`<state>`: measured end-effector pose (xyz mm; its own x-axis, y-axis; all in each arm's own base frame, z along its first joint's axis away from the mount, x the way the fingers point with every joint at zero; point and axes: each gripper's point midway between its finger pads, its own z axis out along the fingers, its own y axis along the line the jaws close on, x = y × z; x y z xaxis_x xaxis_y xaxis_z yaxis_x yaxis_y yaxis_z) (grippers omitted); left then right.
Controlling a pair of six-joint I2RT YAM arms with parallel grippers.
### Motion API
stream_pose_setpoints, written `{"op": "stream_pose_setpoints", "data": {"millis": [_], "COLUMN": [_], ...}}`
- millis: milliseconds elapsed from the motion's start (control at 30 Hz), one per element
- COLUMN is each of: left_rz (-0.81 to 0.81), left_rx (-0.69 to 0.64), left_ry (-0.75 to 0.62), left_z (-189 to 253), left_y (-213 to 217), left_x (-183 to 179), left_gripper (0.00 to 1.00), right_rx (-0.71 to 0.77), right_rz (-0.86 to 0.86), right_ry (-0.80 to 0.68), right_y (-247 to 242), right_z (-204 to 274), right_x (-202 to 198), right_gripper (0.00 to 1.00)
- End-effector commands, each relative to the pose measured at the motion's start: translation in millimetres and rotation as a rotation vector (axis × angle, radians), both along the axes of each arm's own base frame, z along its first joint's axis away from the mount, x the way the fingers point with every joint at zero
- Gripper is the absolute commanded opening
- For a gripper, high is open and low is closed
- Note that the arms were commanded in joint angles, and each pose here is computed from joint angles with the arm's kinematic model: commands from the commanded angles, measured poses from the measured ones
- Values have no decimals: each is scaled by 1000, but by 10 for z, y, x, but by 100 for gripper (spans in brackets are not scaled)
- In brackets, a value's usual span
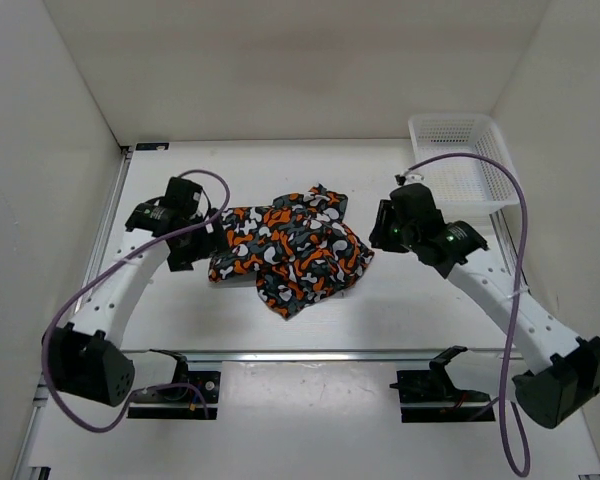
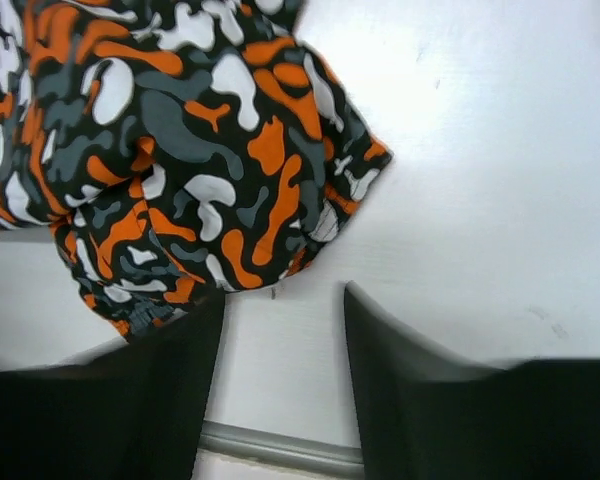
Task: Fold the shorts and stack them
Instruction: Move the shorts to the center of the board, then flatten the shorts out
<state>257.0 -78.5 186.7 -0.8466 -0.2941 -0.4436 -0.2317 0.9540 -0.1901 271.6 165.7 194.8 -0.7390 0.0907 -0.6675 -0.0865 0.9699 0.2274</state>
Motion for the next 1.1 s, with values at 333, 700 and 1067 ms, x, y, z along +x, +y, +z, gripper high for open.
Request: {"op": "stream_pose_setpoints", "data": {"millis": [333, 700, 1067], "left_rz": [144, 154, 81], "left_rx": [-61, -93, -76], "left_ry": [271, 422, 156], "left_z": [-1020, -1682, -550], "left_y": [-132, -307, -251], "left_x": [617, 291, 670], "left_gripper": [99, 84, 10], "right_rx": [59, 232, 132], "right_rz": [-4, 178, 151], "right_ry": [115, 254, 143], "right_y": [47, 482, 523], "right_z": [-237, -802, -393], "right_x": [292, 13, 594], "right_gripper": [91, 97, 0]}}
